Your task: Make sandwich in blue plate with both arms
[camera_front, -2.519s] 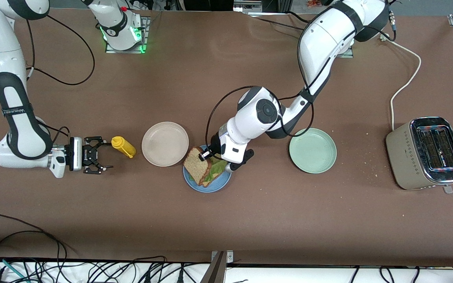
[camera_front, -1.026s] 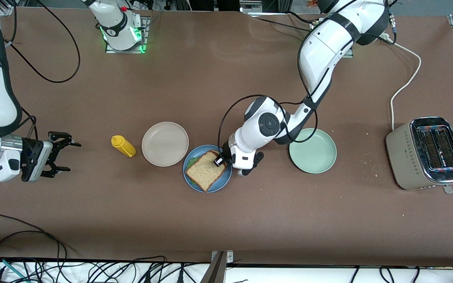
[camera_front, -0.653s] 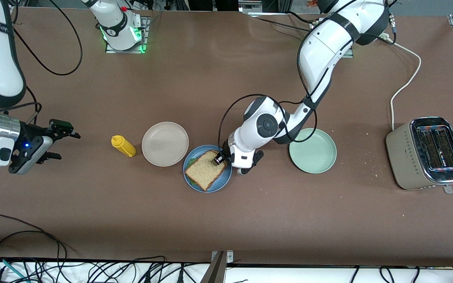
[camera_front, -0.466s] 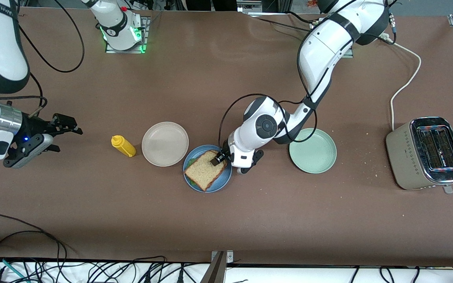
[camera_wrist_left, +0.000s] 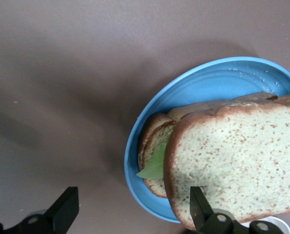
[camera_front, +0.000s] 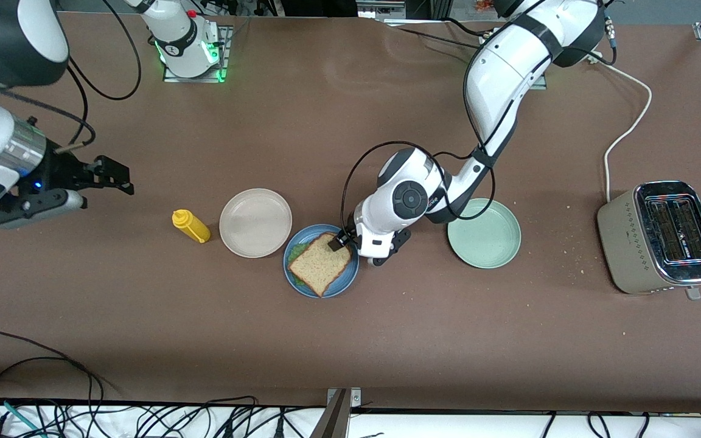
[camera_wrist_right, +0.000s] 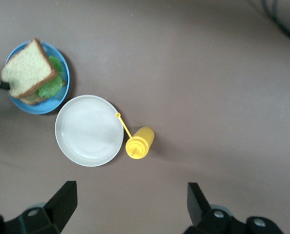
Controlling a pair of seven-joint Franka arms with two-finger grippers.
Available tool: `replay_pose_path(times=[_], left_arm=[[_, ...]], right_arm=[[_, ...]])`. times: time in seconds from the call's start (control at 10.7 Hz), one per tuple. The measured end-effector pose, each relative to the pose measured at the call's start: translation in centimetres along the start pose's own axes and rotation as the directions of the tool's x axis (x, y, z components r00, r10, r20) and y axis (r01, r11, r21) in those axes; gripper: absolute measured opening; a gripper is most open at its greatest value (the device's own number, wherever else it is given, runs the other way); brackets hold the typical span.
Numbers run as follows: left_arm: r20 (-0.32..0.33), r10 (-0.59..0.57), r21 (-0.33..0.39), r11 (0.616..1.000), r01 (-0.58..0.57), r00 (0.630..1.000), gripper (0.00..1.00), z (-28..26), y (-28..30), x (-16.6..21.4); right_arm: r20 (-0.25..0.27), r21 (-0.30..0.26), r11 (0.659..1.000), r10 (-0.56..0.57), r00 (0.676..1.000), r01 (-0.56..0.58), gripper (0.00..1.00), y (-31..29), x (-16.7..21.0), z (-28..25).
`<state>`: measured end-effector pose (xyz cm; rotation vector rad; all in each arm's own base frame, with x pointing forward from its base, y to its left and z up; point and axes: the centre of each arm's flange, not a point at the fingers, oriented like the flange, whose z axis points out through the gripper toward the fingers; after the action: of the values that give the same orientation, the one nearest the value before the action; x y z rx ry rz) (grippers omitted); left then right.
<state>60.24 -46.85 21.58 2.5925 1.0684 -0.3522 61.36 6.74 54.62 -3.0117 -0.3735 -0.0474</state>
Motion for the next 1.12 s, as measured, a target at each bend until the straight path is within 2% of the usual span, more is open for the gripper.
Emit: replay_pose_path(times=[0.28,0.47,0.65,0.84,1.12], left_arm=[[-0.003,-0.01,0.035,0.999,0.01,1.0,1.0,-3.1,-0.1,1.0],[-0.003,-0.016,0.058,0.998,0.016,1.0,1.0,-6.0,-0.1,1.5],[-0.007,-0.025,0.091,0.996,0.025,1.0,1.0,-10.1,-0.3,2.1],[-0.039,-0.019,0.135,0.991,0.024,0.999,1.0,-16.2,-1.5,4.3],[-0.054,0.066,0.19,0.98,-0.055,0.996,1.0,-25.9,-4.8,8.1]], right_arm=[[-0.077,-0.044,0.992,0.116,0.99,-0.119,1.0,5.1,-1.9,-4.0],[-0.082,-0.045,0.985,0.16,0.984,-0.164,1.0,6.3,-2.2,-4.2],[-0.082,-0.039,0.979,0.195,0.977,-0.198,1.0,4.9,-1.9,-4.1],[-0.082,-0.035,0.975,0.218,0.973,-0.221,1.0,3.8,-1.7,-4.0],[-0.094,-0.047,0.972,0.225,0.97,-0.23,1.0,4.1,-1.7,-4.7]])
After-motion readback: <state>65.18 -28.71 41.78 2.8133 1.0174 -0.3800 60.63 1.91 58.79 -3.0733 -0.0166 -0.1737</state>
